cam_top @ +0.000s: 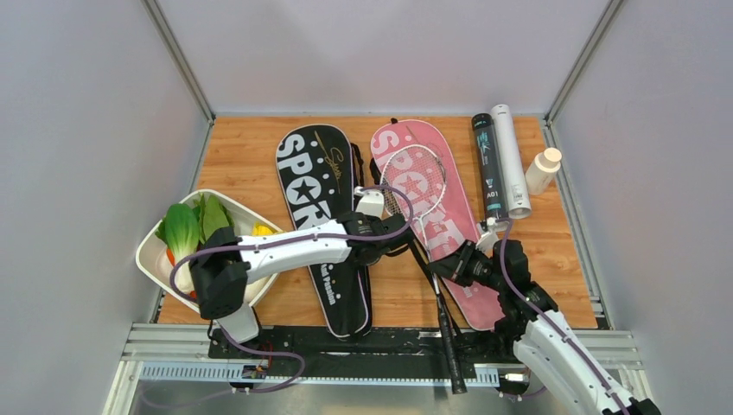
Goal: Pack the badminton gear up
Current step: Place the racket in the racket bag.
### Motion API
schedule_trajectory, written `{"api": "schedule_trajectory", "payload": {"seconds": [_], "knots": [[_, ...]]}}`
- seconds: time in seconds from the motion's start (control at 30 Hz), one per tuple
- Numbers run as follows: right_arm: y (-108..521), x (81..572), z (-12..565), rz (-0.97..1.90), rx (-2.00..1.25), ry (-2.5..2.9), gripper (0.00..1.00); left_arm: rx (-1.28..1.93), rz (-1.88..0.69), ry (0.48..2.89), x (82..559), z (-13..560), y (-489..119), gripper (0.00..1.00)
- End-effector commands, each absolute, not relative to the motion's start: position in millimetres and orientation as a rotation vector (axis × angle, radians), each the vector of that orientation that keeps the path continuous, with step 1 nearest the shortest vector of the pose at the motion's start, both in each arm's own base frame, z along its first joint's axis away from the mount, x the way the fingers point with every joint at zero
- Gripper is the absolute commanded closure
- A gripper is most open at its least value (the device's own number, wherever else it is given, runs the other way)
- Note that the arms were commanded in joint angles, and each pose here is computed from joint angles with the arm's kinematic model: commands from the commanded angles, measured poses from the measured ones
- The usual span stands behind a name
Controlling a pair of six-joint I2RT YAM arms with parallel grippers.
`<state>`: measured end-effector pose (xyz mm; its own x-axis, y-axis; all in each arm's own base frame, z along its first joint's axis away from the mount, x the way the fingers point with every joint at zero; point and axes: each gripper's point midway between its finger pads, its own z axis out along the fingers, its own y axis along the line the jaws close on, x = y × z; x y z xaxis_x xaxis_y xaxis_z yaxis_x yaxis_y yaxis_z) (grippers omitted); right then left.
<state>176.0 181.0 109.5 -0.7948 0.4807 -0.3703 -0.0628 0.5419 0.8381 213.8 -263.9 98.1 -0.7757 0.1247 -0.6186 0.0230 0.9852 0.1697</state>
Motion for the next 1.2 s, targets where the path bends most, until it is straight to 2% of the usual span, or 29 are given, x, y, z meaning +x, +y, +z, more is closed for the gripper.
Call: {"api": "schedule_trajectory", "payload": {"seconds": [0.0, 0.23, 0.53, 0.97, 1.17], "knots": [[193, 151, 121, 1.397, 0.215, 2.195, 1.0, 0.033, 0.156, 2.387, 216, 128, -249, 1.0], [200, 137, 133, 1.519, 0.175, 2.169, 1.0, -0.015, 0.095, 2.368, 213, 140, -239, 1.0], [209, 117, 114, 1.624, 0.166, 2.268, 1.0, -0.052, 0.033, 2.36, 210, 144, -237, 1.0], [221, 123, 131, 1.782, 0.217, 2.15, 1.0, -0.074, -0.083, 2.325, 208, 145, -238, 1.0], [237, 129, 136, 1.753, 0.176, 2.187, 1.0, -0.083, -0.185, 2.319, 205, 141, -244, 1.0]]}}
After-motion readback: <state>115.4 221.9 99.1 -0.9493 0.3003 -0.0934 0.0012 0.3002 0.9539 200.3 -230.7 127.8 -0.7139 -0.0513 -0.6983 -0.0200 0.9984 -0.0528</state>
